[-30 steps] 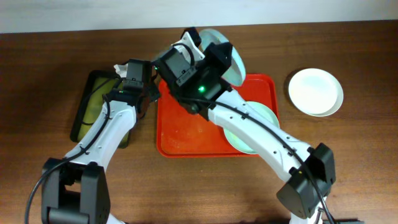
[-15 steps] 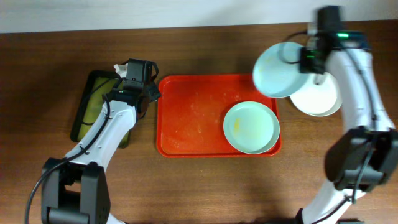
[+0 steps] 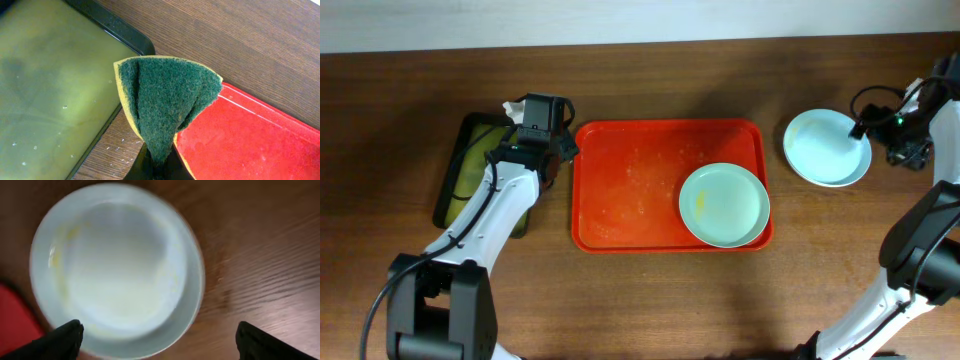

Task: Clean dirty plates on tray and stack at the side
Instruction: 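Carry the light blue plate right and stack it on the white plate, then move the right gripper back to grip the pale green plate rim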

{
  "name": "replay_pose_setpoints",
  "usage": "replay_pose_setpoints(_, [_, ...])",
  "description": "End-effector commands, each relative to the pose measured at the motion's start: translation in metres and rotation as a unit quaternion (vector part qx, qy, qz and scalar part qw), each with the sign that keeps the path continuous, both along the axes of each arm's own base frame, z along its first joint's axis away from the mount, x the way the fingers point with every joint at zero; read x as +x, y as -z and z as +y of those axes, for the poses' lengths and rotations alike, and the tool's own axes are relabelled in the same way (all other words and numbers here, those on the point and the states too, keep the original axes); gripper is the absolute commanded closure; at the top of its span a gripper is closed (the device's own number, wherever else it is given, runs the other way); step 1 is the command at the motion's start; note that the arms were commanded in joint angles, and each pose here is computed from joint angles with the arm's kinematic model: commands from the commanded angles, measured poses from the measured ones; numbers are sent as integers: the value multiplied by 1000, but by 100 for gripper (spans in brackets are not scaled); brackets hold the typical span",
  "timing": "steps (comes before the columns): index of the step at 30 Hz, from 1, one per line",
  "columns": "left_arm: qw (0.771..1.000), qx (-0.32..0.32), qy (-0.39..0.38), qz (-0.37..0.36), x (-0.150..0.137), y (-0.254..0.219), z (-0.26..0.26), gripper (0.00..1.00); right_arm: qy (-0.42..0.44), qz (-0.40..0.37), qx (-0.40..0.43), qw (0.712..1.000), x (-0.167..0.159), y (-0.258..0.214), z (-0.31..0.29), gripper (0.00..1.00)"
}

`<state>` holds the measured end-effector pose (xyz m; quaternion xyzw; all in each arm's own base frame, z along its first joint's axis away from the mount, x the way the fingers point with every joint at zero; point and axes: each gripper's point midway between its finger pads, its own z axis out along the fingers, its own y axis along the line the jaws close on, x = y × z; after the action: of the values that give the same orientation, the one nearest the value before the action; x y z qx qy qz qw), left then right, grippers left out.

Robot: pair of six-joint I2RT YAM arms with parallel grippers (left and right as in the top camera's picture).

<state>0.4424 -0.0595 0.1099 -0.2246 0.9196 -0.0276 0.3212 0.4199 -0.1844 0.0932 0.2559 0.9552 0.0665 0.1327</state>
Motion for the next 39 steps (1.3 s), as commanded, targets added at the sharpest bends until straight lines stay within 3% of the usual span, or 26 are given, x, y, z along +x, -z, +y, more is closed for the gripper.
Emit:
replay_pose_setpoints(1, [1000, -2, -5, -4, 4, 3, 0, 100, -169, -60, 145, 973, 14, -7, 102, 5])
replay_pose_setpoints(2, [1000, -4, -4, -4, 4, 3, -1, 100, -200, -43, 135, 970, 12, 1, 121, 12])
replay_pose_setpoints(5, [1000, -3, -4, 1, 2, 4, 0, 100, -292, 70, 38, 953, -18, 49, 171, 12])
replay_pose_setpoints(8, [1000, -3, -4, 0, 2, 4, -1, 100, -350, 125, -62, 926, -29, 57, 194, 20])
replay_pose_setpoints(10, [1000, -3, -4, 0, 2, 4, -1, 100, -376, 151, -79, 911, -41, 57, 208, 23])
replay_pose_setpoints(15, [1000, -3, -4, 0, 2, 4, -1, 100, -393, 186, -68, 898, -64, 68, 219, 42])
replay_pose_setpoints(19, [1000, -3, -4, 0, 2, 4, -1, 100, -392, 183, -66, 899, -64, 70, 220, 44])
replay_pose_setpoints(23, [1000, -3, -4, 0, 2, 4, -1, 100, -397, 160, 13, 904, -71, 80, 248, 47])
replay_pose_setpoints(25, [1000, -3, -4, -2, 3, 4, -1, 100, -423, 129, 69, 894, -72, 76, 290, 51])
replay_pose_setpoints(28, [1000, -3, -4, -1, 3, 4, -1, 100, -386, 156, -24, 909, -65, 82, 263, 51])
replay_pose_setpoints(30, [1000, -4, -4, -2, 3, 4, -1, 100, -394, 139, 32, 908, -66, 78, 274, 42])
replay_pose_setpoints(34, [1000, -3, -4, 0, 3, 6, -1, 100, -395, 83, 171, 899, -63, 60, 281, 42])
replay_pose_setpoints(39, [1000, -2, -4, 4, 5, 12, -1, 100, -378, 103, 141, 909, -66, 68, 257, 44])
